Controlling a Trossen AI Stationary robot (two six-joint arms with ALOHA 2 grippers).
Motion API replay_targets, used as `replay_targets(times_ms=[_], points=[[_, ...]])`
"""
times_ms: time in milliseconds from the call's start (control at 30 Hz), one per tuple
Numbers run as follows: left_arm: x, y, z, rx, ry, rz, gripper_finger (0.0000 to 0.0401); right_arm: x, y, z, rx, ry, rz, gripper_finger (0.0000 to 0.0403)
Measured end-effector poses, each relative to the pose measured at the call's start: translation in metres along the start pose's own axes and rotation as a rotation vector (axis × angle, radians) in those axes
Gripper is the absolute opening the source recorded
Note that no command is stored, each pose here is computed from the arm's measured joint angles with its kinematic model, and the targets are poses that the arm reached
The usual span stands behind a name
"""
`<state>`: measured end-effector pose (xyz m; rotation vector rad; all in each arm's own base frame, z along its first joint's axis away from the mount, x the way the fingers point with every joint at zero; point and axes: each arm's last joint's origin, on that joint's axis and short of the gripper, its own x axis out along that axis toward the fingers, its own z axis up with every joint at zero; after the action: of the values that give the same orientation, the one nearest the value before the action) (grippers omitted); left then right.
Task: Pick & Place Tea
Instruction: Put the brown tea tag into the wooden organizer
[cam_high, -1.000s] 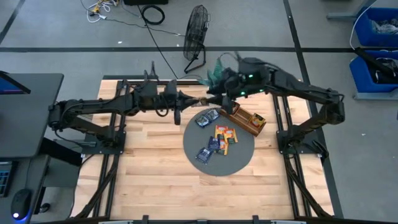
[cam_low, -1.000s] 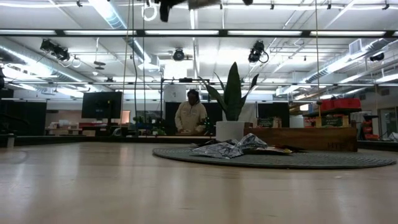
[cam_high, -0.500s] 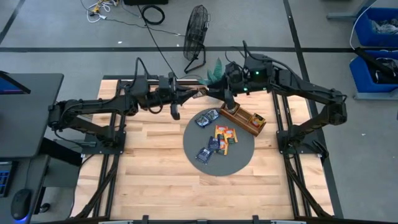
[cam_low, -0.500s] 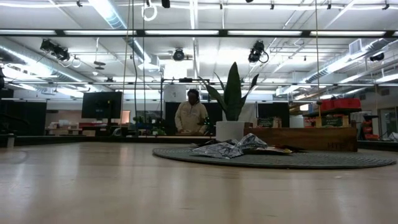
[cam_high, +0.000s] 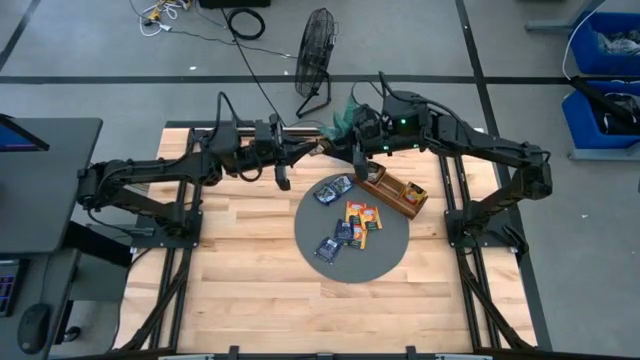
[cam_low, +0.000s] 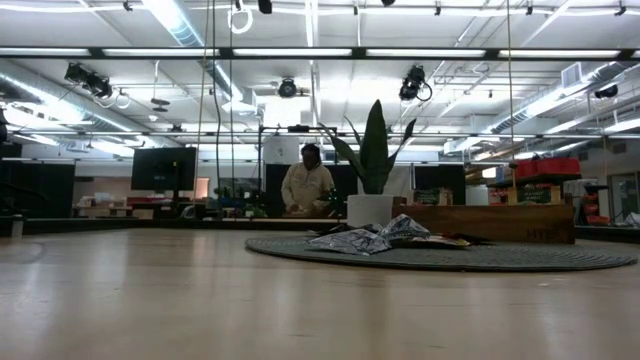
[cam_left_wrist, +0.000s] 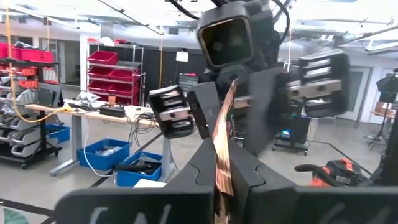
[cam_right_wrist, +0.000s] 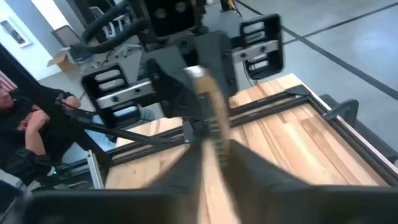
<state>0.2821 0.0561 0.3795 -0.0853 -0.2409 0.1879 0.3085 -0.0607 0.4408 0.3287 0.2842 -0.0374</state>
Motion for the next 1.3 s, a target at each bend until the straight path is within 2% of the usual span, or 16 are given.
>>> replay_targets(times_ms=[67, 100, 300, 533, 633, 800, 1000, 1133, 1300], points=[[0.0, 0.001, 0.0, -0.001, 0.002, 0.003, 0.0011, 0.0, 0.0, 0.001, -0.009, -0.006, 0.0, 0.0022], [0.0, 0.001, 0.0, -0.007, 0.001, 0.005, 0.0014, 0.0, 0.0, 0.001, -0.017, -0.011, 0.0, 0.0014], [0.0, 0.003, -0.001, -0.015, 0.012, 0.012, 0.0053, 0.001, 0.0, 0.0, -0.018, -0.005, -0.004, 0.0004], [-0.002, 0.008, -0.002, -0.02, 0.041, 0.036, 0.0097, 0.0, -0.002, 0.001, -0.063, -0.023, -0.069, 0.0002], [-0.009, 0.01, 0.005, -0.01, 0.044, 0.045, 0.0109, -0.001, -0.006, 0.001, -0.063, -0.016, -0.086, 0.0001], [-0.028, 0.013, 0.015, 0.002, 0.118, 0.099, 0.0109, -0.013, -0.013, 0.001, -0.011, 0.015, -0.124, 0.0001], [-0.049, 0.012, 0.022, 0.034, 0.199, 0.179, 0.0102, -0.055, -0.018, 0.003, 0.003, 0.046, -0.198, 0.0], [-0.052, 0.008, 0.023, 0.077, 0.211, 0.158, 0.0096, -0.073, -0.023, -0.007, -0.014, 0.106, -0.278, 0.0], [-0.052, 0.0, 0.022, 0.126, 0.221, 0.066, 0.008, -0.081, -0.03, -0.03, 0.016, 0.139, -0.317, 0.0]])
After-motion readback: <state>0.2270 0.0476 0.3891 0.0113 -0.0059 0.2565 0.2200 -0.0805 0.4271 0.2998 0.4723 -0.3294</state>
